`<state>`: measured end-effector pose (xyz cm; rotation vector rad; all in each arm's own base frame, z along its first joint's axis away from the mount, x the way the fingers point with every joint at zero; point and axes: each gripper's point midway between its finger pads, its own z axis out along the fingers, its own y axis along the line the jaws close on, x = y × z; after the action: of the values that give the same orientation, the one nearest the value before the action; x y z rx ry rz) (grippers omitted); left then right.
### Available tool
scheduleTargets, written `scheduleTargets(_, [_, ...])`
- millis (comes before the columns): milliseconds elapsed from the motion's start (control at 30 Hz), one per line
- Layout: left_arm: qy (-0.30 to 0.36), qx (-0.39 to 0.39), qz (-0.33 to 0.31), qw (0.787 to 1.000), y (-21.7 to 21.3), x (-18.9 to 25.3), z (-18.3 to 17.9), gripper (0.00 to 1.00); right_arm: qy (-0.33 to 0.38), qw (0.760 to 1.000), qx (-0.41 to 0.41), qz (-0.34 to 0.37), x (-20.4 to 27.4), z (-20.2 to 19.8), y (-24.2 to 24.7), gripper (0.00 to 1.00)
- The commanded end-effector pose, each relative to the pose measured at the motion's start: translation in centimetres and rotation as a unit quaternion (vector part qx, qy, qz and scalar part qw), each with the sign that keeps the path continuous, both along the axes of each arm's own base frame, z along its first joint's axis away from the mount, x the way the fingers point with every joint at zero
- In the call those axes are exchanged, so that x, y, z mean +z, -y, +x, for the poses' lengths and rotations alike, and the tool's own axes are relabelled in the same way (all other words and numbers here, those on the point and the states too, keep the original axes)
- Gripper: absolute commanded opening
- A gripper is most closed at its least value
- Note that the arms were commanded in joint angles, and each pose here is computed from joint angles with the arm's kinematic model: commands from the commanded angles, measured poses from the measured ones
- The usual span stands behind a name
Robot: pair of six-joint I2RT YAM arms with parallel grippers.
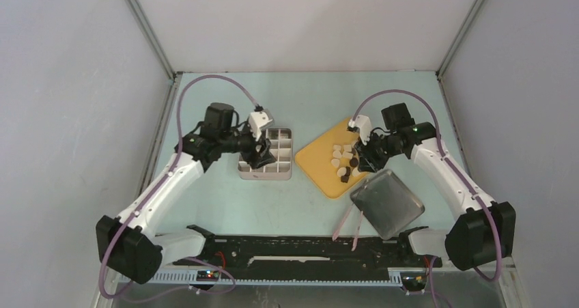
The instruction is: Pack the chocolate
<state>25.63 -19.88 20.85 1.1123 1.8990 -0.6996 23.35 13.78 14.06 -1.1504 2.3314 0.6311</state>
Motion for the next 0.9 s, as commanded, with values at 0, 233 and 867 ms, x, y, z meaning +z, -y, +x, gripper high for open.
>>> scheduleTargets(0, [-0.009, -0.061, 0.023, 0.998, 4.1, -1.6, -2.0, 0.72, 0.035, 0.999, -0.021, 0.026, 1.7, 1.6, 0.3, 0.29])
scheduleTargets(233, [-0.058, -0.033, 0.062, 0.996, 14.0, -4.2, -5.2, 0.69, 0.077, 0.976, -0.192, 0.064, 5.2, 3.9, 5.2, 0.52])
scheduleTargets(867, [-0.118, -0.087, 0.156, 0.977, 24.9, -13.6, -13.4, 0.56, 0.189, 0.891, -0.391, 0.129, 9.9, 3.2, 12.5, 0.71])
